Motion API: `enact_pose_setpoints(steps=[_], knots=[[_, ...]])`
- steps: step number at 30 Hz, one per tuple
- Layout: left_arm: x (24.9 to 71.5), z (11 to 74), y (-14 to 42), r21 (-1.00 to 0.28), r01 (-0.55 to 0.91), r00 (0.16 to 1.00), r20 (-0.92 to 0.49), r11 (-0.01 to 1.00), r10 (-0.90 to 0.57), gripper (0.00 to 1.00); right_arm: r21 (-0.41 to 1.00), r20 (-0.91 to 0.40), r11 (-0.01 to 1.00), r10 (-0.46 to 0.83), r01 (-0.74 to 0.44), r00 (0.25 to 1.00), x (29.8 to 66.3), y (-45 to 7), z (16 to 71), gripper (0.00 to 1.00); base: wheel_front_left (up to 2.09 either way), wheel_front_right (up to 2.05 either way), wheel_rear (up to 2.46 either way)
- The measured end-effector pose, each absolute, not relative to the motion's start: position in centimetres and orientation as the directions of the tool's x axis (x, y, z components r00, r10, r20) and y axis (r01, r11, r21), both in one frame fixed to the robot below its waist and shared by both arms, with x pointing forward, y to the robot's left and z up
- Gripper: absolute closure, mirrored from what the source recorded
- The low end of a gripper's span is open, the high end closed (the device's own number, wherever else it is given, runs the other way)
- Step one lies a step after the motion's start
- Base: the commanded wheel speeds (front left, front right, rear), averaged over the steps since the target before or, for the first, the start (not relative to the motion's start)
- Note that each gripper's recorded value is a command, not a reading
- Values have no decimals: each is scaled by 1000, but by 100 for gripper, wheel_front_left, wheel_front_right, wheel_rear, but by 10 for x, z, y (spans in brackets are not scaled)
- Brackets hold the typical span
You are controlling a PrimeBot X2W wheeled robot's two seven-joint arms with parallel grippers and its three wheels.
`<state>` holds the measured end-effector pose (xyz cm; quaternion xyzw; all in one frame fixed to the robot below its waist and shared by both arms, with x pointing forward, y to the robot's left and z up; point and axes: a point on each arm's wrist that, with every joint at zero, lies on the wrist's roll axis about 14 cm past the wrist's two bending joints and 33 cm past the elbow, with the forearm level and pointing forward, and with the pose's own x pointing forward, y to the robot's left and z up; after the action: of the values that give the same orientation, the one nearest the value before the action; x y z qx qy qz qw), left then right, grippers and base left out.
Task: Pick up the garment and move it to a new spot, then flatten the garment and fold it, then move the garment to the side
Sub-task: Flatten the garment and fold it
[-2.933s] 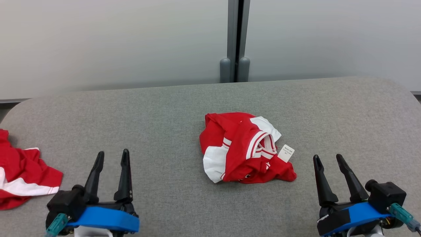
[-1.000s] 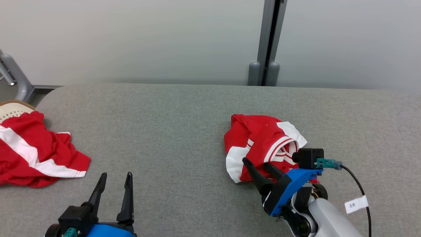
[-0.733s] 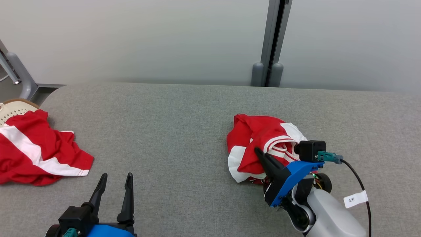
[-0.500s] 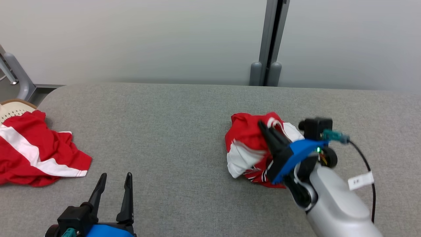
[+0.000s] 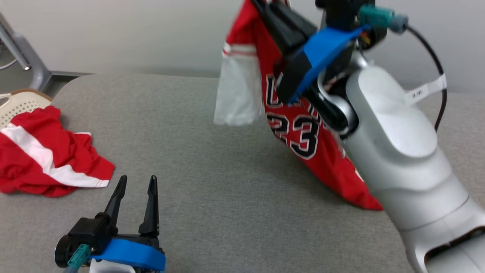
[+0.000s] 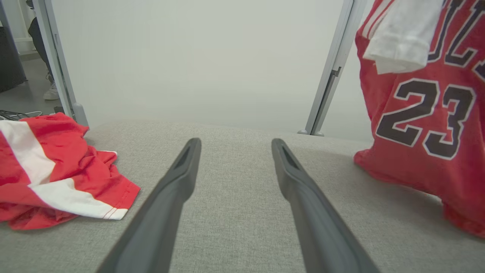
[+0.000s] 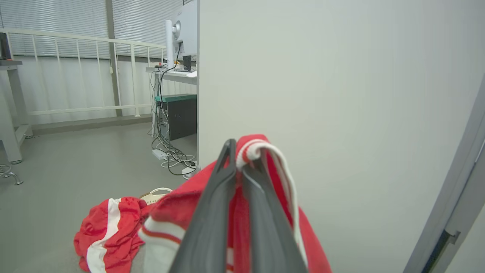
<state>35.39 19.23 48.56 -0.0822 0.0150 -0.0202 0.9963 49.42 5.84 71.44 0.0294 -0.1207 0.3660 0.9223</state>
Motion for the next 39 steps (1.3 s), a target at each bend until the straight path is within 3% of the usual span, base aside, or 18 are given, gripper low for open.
enact_pose_setpoints(steps=[6,11,16,21,25,32,39], knots=[[351,484,202,-162,9,1000,-25,987,-13,0,-151,401,658,723,-738,563,481,96,779,100,0,0,0],[352,489,211,-151,-11,1000,-8,988,10,0,-173,499,652,704,-738,506,478,97,820,100,0,0,0],[353,491,212,-148,-13,1000,1,989,14,0,-175,417,718,674,-674,610,507,62,788,100,0,0,0],[356,488,204,-154,9,1000,-6,988,-10,0,-131,164,789,614,-600,772,537,8,687,100,0,0,0],[360,488,197,-160,32,999,-3,987,-33,0,-104,4,842,532,-529,846,542,-44,623,100,0,0,0],[366,488,184,-160,79,997,1,984,-80,0,-43,-117,901,425,-432,898,526,-103,568,100,0,0,0],[364,490,175,-160,105,994,5,981,-106,0,46,-211,905,422,-423,882,493,-113,544,100,0,0,0]])
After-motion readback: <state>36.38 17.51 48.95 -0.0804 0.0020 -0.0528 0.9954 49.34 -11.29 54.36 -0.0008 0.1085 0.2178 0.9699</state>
